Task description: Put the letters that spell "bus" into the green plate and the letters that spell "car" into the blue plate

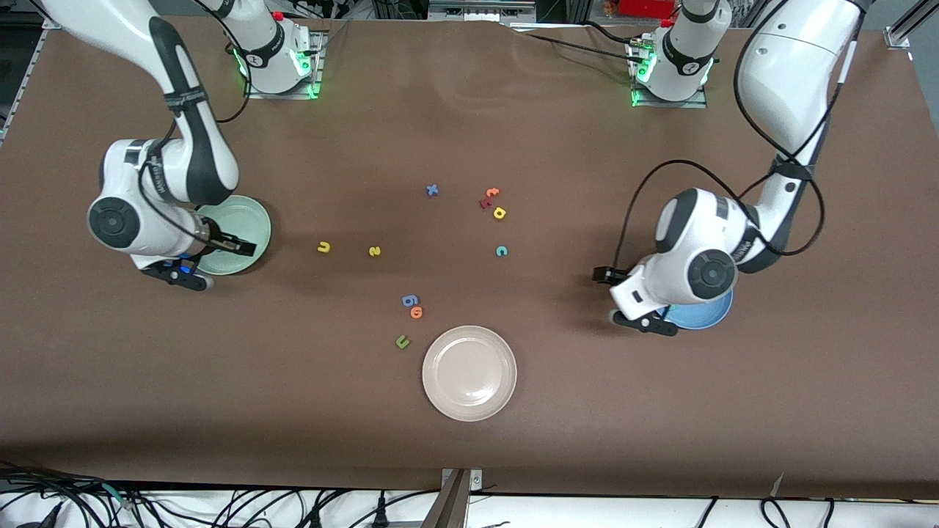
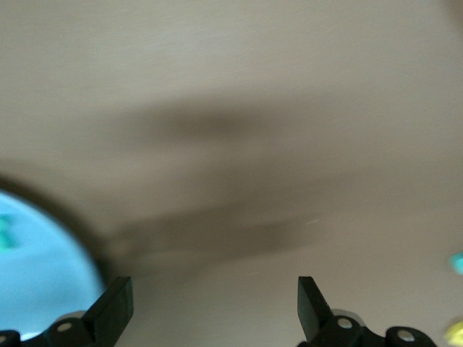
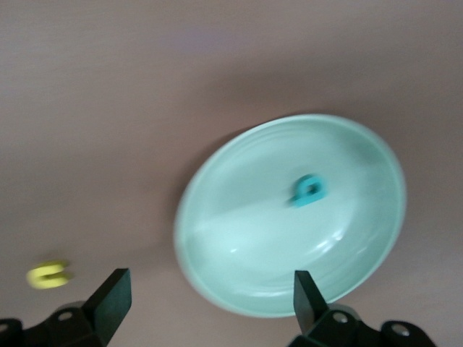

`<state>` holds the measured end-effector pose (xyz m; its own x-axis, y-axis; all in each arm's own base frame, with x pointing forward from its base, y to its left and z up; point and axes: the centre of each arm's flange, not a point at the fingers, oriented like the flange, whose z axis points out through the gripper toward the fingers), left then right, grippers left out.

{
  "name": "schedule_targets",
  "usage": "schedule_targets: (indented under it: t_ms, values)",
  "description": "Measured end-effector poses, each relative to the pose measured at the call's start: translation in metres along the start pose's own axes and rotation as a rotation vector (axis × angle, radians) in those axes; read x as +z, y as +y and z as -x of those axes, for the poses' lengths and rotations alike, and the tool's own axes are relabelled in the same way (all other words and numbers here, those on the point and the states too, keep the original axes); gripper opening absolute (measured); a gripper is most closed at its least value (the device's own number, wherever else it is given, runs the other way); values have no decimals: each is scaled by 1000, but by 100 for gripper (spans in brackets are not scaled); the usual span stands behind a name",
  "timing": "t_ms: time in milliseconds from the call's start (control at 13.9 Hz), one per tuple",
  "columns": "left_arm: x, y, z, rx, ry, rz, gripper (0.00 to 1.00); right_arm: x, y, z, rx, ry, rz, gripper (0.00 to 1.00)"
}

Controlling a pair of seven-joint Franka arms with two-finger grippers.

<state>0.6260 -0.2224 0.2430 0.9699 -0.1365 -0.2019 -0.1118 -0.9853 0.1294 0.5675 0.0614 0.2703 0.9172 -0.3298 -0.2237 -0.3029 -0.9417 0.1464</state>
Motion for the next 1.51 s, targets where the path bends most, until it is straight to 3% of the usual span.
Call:
schedule_targets:
  t_ms: [288, 505, 649, 1010, 1514]
  values:
    - [21, 101, 23, -148, 74, 14, 100, 2, -73, 29, 96, 47, -49, 99]
    - [46, 150, 45, -238, 133, 46, 100, 25, -102, 33, 93, 91, -87, 99]
    - [65, 164, 58, -284, 155, 49, 100, 42, -112, 35, 79, 112, -99, 98]
    - [89, 182, 74, -388, 211, -38, 100, 67, -118, 39, 66, 122, -102, 96]
    - [105, 201, 84, -405, 200, -44, 100, 90, -110, 51, 65, 112, -93, 93]
